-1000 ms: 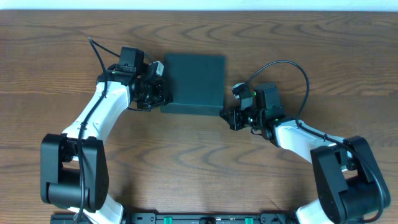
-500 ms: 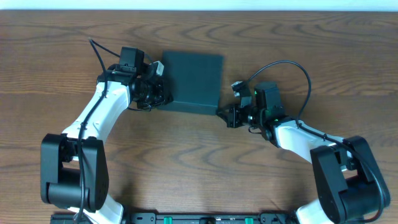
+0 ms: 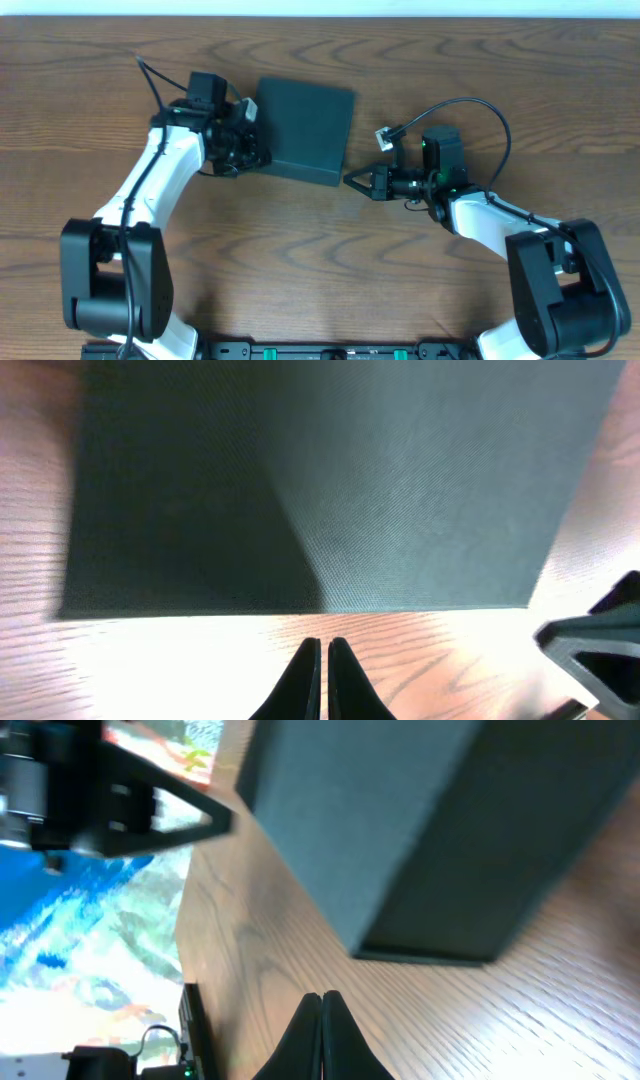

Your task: Pack container

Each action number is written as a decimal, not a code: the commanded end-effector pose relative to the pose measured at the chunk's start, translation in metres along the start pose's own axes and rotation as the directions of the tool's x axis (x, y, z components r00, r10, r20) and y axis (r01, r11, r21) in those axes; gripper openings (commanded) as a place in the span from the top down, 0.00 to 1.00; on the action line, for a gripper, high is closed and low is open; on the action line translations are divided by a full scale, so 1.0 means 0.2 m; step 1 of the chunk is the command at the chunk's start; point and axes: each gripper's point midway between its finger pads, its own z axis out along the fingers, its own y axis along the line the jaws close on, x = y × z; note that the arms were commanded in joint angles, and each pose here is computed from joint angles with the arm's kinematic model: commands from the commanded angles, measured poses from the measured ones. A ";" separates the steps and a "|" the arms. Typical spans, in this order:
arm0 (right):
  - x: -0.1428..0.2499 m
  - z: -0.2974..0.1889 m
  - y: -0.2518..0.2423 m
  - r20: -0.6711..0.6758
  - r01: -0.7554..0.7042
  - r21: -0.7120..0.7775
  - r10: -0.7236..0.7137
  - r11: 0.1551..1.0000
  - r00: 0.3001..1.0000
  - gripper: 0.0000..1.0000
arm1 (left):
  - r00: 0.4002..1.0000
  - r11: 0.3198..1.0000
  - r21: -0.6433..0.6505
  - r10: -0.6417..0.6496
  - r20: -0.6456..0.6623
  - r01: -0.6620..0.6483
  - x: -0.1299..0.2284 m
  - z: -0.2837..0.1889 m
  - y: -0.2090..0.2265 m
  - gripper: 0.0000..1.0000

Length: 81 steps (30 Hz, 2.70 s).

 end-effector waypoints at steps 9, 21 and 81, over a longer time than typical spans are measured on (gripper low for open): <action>-0.05 -0.25 0.11 0.069 -0.012 0.196 -0.002 0.980 0.998 0.99 | 0.952 0.982 -0.069 0.188 0.241 -0.176 0.07 -0.60 -0.21 0.94; 0.20 -0.98 0.46 0.201 0.124 0.607 -0.302 0.785 0.932 0.99 | 0.878 0.951 -0.138 0.308 0.366 -0.276 0.61 -1.03 -0.26 0.94; 0.71 -0.91 0.16 0.382 -0.331 0.464 0.151 0.822 0.912 0.01 | 0.567 0.892 -0.451 0.382 0.729 -0.022 0.64 -0.51 0.62 0.05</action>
